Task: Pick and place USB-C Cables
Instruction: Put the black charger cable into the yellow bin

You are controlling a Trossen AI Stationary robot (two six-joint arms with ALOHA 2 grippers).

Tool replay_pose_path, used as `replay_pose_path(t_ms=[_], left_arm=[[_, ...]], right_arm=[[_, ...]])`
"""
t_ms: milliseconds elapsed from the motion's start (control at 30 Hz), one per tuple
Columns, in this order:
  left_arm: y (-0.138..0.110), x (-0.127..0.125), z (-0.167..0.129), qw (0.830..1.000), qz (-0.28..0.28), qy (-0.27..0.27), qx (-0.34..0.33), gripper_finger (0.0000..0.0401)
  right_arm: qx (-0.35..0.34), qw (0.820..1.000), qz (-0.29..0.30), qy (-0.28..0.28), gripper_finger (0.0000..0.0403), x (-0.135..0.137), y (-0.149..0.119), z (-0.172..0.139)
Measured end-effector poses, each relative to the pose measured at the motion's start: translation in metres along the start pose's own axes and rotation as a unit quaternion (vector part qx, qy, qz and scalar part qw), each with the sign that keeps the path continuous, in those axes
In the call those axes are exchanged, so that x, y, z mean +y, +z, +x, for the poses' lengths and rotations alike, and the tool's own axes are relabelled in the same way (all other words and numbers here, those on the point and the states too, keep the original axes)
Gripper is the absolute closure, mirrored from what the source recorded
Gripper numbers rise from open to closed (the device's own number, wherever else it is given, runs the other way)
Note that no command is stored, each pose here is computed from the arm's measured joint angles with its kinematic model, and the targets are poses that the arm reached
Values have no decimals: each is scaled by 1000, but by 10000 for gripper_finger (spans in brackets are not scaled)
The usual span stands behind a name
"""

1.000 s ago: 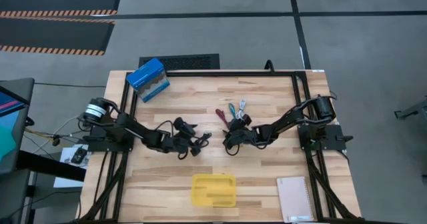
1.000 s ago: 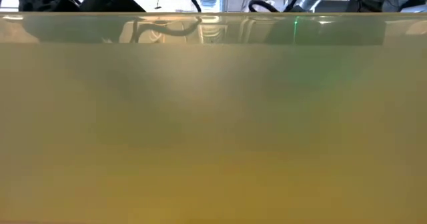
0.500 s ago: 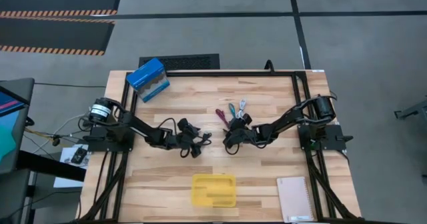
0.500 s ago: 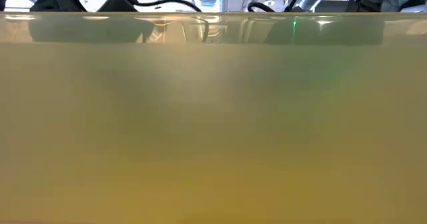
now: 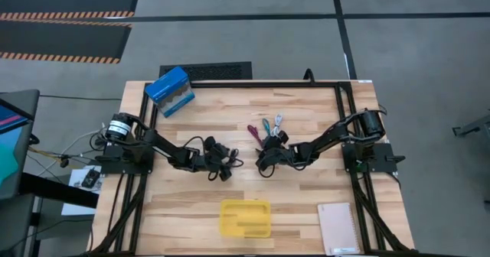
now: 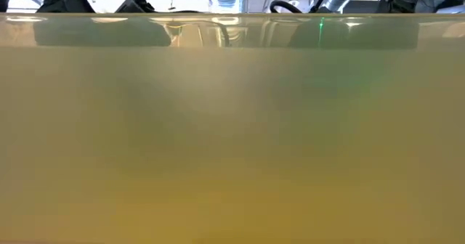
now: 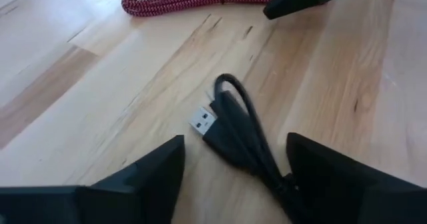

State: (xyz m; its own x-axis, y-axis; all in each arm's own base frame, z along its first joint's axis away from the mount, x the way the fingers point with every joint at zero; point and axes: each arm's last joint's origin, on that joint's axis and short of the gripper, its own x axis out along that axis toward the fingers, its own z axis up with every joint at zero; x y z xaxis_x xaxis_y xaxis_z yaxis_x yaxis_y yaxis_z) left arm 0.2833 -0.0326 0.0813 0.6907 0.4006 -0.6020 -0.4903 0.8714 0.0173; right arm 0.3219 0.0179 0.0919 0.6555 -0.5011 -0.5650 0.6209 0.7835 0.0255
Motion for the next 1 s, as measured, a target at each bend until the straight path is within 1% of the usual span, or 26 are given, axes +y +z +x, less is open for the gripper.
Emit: replay_pose_path(t_ms=[100,333,400,500,733,833,867,933,1000], left_arm=[[0,2,1,1000,-1,2,4,215],[0,5,2,1000,0,14,5,350],[-1,5,2,1000,1,14,7,381],[-1,5,2,1000,-1,14,7,387],[6,7,-6,1000,4,2,8,395],[14,9,-16,1000,4,5,3,394],[18,10,-20,1000,2,7,-1,394],[26,13,-30,1000,-1,13,-10,395],[36,16,-40,1000,-8,17,-25,397]], right_arm=[[0,1000,0,0,149,0,0,0],[-3,1000,11,4,149,1,0,-1],[-4,1000,16,6,149,3,2,0],[-11,1000,18,10,149,7,8,0],[-38,999,-18,25,148,22,33,1],[-44,998,-33,27,148,27,49,-4],[-51,998,-30,30,148,30,57,-7],[-56,997,-32,30,148,28,70,-16],[-74,996,-32,36,148,26,86,-28]])
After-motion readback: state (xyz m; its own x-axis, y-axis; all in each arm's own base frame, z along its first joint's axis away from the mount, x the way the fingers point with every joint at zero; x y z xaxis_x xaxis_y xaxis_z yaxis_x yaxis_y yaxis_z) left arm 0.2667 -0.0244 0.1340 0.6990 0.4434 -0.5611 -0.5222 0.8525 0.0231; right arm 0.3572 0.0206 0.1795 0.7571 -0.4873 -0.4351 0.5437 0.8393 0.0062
